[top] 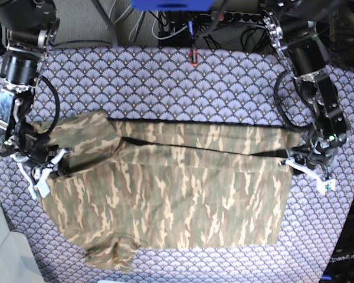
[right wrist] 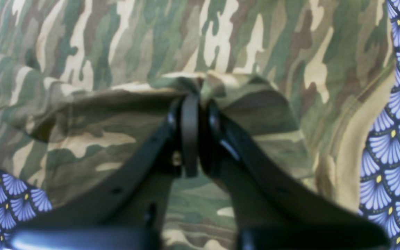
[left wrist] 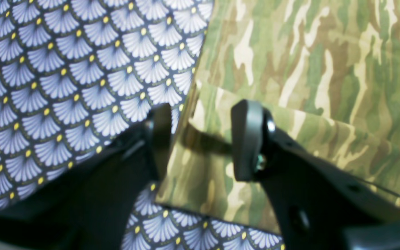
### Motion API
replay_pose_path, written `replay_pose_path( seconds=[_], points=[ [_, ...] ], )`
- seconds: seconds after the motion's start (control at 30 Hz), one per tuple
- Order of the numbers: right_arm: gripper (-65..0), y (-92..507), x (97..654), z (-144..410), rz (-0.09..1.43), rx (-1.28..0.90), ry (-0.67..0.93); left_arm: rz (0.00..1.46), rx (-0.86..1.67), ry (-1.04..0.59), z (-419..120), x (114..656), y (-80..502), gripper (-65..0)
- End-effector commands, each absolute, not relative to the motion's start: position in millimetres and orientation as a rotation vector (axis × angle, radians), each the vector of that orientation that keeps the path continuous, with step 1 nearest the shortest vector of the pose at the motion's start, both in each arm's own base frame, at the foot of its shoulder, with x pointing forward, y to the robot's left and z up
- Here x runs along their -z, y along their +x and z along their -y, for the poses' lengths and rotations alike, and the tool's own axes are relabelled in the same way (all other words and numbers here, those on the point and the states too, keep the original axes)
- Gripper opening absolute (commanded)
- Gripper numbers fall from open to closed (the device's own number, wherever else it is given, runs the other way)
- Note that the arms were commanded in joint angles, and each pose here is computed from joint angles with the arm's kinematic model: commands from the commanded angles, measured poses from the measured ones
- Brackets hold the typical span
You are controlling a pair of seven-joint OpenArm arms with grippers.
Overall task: Fold the T-shirt properly
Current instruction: 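Lower the held shoulder edge onto the shirt body and release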
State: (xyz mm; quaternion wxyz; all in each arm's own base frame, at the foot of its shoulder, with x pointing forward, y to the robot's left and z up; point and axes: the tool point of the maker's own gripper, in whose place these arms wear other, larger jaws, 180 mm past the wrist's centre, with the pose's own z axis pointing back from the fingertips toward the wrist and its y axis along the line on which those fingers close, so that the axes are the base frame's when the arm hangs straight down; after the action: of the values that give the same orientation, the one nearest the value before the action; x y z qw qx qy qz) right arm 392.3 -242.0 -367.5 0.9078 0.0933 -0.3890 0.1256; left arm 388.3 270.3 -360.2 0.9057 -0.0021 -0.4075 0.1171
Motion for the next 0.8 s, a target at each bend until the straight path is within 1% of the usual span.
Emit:
replay_pose_path(
  seconds=[0.0,0.17,0.27,0.33,0.43,0.57,0.77],
  points=[
    [-54.0,407.0,344.8,248.4,0.877,-0.252,0.181,0.908,-0.235,0.005,-275.5,338.9,399.9,-35.6],
    [-37.7,404.1,347.9,250.2,0.868,-0.249,0.179,0.896,-0.228,0.006,-274.7,341.9,394.5,-35.2],
    [-30.4,403.8,344.5,260.0,0.882,-0.218,0.171,0.909,-0.212,0.031,-275.7,338.8,381.2,-35.2],
    [-26.7,402.9,340.0,273.3,0.903,-0.173,0.163,0.923,-0.197,0.048,-275.1,335.0,372.7,-35.2],
    [-25.7,401.9,333.6,289.4,0.927,-0.117,0.152,0.932,-0.189,0.068,-276.4,332.4,361.3,-35.2],
    [-25.7,396.4,327.6,312.5,0.945,-0.074,0.120,0.874,-0.227,0.080,-289.7,353.4,343.0,-35.2],
    [-25.8,381.8,349.6,333.0,0.867,-0.042,0.112,0.851,-0.278,0.066,-298.8,381.2,336.3,-35.2]
  ],
)
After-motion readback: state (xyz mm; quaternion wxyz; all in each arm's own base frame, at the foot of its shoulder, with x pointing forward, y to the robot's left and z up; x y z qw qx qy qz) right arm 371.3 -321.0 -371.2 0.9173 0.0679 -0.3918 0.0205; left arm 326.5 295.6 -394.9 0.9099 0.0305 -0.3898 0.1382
